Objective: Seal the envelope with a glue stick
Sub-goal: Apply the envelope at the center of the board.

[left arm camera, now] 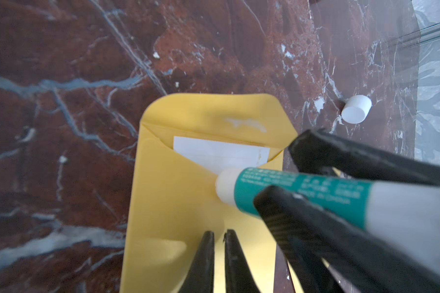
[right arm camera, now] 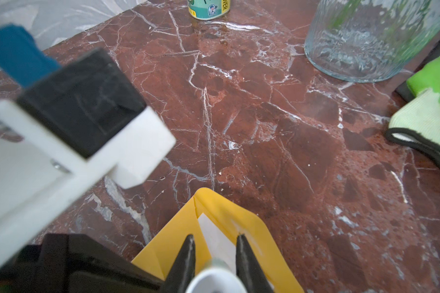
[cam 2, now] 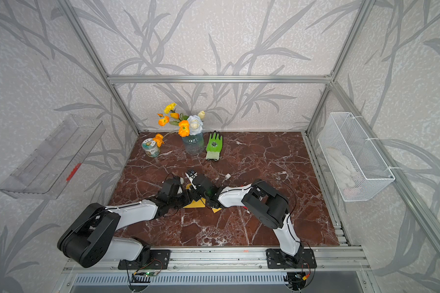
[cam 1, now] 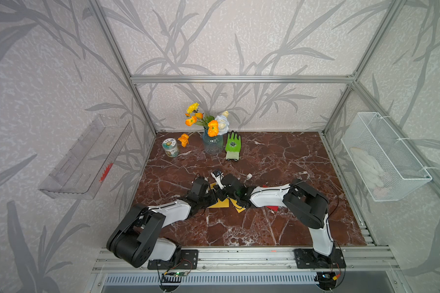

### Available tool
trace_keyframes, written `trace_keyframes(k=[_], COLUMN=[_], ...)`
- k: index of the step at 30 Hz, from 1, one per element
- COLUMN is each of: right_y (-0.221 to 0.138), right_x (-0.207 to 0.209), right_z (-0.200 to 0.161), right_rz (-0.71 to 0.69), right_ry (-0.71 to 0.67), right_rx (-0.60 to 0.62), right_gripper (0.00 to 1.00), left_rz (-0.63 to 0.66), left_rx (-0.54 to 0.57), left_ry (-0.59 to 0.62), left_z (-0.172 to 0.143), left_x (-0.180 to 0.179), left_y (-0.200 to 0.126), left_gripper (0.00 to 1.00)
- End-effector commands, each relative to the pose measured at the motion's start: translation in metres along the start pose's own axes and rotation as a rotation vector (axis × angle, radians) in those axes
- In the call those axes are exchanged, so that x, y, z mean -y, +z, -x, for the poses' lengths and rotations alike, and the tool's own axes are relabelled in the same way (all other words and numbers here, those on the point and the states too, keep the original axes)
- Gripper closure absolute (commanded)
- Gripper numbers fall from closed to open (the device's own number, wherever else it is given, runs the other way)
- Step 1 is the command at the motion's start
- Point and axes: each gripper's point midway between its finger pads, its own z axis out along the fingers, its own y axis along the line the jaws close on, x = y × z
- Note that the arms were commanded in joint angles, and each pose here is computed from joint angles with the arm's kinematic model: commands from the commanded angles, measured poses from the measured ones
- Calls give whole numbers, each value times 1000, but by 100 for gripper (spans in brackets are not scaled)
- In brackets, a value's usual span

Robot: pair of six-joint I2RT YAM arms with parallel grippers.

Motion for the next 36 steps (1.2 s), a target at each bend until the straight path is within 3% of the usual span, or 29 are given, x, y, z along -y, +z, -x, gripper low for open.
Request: trace_keyframes(k=[1,5,14,24,36], right_y=[15,17,13,-16,-38], right_x=[4,12,15,23,26], right_z=[-77,-81,-71,-13,7], right_rz=[-20,-25,1,72,115], right_ry=[27,121,177,267,302], right_rx=[-228,-246,-232,-113,-38], right_gripper=[100,100,100,100,100], left_rz=[227,242,310,382,378], left_rx=[-154,-169,-209,-245,-258], left_ry=[-4,1,27,2,1], left_z=[-52,-58,-64,-70,-73], left_x=[-61,-64,-74,-86,-85], left_y=[2,-2,-10,-7,-5], left_gripper=[88,89,100,100,100])
